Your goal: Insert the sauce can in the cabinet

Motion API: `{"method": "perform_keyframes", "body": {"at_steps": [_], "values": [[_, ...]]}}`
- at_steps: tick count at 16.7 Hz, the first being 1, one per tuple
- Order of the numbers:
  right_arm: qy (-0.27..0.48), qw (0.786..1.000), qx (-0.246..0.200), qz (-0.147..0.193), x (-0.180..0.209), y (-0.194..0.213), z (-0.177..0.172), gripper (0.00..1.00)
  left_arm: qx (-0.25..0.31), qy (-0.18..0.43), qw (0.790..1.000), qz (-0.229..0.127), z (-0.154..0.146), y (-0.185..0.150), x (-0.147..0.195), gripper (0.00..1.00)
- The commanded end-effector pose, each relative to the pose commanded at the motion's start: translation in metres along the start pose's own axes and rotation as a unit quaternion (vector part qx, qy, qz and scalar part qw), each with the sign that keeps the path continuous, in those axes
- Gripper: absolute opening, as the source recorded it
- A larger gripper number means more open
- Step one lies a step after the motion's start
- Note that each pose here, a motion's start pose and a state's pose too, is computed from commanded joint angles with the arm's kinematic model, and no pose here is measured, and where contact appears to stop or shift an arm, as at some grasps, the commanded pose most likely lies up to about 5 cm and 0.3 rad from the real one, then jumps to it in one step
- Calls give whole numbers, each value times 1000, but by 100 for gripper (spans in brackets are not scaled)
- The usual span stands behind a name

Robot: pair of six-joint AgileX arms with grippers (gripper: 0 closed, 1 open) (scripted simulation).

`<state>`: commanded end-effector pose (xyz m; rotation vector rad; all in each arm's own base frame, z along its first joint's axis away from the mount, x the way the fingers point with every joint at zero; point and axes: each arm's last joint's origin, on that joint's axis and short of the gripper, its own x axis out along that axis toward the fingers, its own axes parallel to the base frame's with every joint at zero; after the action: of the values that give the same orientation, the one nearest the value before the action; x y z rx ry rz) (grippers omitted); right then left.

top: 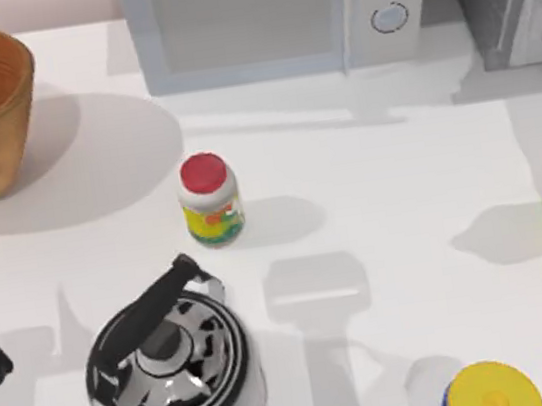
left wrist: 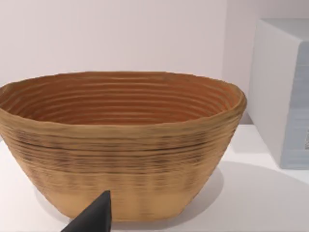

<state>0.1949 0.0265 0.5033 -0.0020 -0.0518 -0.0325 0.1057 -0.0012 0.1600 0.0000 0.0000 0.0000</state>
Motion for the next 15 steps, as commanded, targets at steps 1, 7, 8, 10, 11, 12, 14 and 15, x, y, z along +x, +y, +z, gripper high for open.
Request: {"method": "perform_keyframes", "body": {"at_steps": [1,7,8,10,11,12,14,15], "values": [[4,1000,0,2,11,4,8,0,0,0,1000,0,0,0,0,100],[29,999,1,19,52,23,24,0,0,0,1000,0,0,0,0,100],[29,999,1,19,52,23,24,0,0,0,1000,0,0,0,0,100],[29,999,1,19,52,23,24,0,0,0,1000,0,0,0,0,100],[29,999,1,19,52,23,24,0,0,0,1000,0,0,0,0,100],[31,999,2,17,53,22,22,0,0,0,1000,0,0,0,0,100],[30,999,2,15,56,22,23,0,0,0,1000,0,0,0,0,100],[29,999,2,12,62,21,24,0,0,0,1000,0,0,0,0,100]]}}
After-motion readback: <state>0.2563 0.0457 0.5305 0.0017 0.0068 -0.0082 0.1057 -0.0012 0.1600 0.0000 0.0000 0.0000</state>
